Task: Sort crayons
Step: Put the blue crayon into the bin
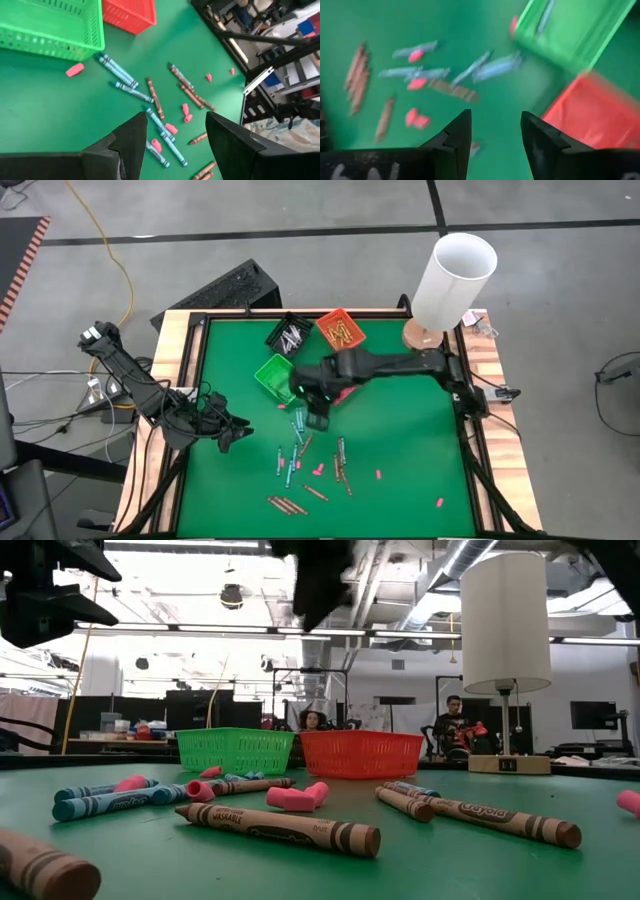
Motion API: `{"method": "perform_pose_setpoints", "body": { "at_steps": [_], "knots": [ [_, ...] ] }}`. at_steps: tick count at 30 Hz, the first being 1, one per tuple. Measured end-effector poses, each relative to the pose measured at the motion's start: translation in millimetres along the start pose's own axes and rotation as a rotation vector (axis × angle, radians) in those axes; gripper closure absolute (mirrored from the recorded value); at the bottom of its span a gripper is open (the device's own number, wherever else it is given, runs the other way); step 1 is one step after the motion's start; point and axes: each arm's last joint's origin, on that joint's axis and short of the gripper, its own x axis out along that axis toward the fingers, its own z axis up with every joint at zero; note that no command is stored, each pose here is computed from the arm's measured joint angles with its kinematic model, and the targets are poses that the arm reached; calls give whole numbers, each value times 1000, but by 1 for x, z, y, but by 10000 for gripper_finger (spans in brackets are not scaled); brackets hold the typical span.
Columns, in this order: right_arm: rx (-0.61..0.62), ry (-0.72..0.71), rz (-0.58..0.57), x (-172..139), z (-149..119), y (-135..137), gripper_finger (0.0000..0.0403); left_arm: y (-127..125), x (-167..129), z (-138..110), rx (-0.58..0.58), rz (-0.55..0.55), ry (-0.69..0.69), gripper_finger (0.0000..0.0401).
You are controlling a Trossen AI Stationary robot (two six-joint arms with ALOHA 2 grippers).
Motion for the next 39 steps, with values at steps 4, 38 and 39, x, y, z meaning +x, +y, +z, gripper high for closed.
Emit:
{"method": "perform_pose_setpoints", "body": {
  "at_steps": [4,38,39],
  "knots": [
    [219,138,-82,-15,-32,34,242,0,0,0,-1,0,3,209],
    [738,48,-128,103,-137,49,238,-2,0,-2,-51,-31,79,209],
    [739,31,-137,103,-136,49,238,-2,0,-2,-51,-31,78,209]
  ]
}}
